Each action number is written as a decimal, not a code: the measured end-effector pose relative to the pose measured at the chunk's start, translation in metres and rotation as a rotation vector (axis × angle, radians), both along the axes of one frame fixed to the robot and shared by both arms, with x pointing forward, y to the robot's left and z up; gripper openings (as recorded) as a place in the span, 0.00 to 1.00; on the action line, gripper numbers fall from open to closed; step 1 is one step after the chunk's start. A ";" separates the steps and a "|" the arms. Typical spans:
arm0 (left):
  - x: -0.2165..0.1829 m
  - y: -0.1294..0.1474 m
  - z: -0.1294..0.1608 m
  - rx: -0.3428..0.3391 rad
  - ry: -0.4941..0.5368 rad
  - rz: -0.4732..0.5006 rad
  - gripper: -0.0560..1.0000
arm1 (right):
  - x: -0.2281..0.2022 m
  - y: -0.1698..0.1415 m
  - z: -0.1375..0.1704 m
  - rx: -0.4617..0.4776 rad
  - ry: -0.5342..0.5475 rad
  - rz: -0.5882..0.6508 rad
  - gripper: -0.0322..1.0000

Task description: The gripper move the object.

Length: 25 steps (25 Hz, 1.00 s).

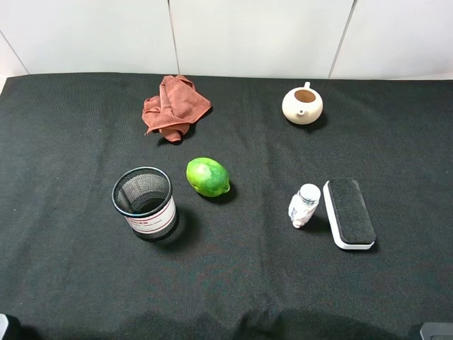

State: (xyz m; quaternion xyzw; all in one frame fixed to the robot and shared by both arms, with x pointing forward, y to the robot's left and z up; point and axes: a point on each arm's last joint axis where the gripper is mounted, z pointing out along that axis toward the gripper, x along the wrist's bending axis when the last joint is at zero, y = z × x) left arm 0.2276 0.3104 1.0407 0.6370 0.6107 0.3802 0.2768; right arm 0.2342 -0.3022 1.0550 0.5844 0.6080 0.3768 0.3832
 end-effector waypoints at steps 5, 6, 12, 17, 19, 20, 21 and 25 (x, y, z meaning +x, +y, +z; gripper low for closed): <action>0.000 0.000 0.000 0.000 0.000 0.000 0.98 | 0.000 0.003 0.000 -0.016 -0.005 0.040 0.68; 0.000 0.000 0.000 0.000 0.000 0.000 0.98 | 0.000 0.003 0.000 -0.016 -0.005 0.040 0.68; 0.000 0.000 0.000 0.000 0.000 0.000 0.98 | 0.000 0.003 0.000 -0.016 -0.005 0.040 0.68; 0.000 0.000 0.000 0.000 0.000 0.000 0.98 | 0.000 0.003 0.000 -0.016 -0.005 0.040 0.68; 0.000 0.000 0.000 0.000 0.000 0.000 0.98 | 0.000 0.003 0.000 -0.016 -0.005 0.040 0.68; 0.000 0.000 0.000 0.000 0.000 0.000 0.98 | 0.000 0.003 0.000 -0.016 -0.005 0.040 0.68; 0.000 0.000 0.000 0.000 0.000 0.000 0.98 | 0.000 0.003 0.000 -0.016 -0.005 0.040 0.68; 0.000 0.000 0.000 0.000 0.000 0.000 0.98 | 0.000 0.003 0.000 -0.015 -0.005 0.040 0.68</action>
